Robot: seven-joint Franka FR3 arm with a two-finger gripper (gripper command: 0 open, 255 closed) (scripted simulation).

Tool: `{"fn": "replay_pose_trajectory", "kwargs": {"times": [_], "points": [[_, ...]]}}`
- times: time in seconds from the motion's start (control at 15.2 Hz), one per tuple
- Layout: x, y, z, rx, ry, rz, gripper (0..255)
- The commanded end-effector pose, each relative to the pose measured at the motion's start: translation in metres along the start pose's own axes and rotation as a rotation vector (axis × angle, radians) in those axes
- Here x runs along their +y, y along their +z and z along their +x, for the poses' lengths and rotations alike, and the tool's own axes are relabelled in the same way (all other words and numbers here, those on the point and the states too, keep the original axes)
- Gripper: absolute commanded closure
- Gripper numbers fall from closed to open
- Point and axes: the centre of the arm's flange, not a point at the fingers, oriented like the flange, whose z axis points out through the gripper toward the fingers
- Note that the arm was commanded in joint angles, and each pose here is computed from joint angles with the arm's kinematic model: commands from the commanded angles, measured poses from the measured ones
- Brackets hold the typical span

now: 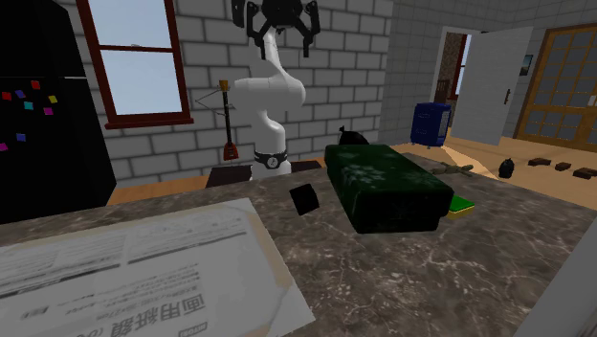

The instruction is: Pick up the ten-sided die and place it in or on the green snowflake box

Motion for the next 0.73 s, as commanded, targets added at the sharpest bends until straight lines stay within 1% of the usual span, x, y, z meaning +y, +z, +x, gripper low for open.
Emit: {"fn": "replay_pose_trajectory", "kwargs": {"times": [0.0,0.66], "points": [[0.000,0.000,0.000,0.000,0.000,0.000,0],[0.001,0.117,0.054,0.053,0.133,0.029,0]]}}
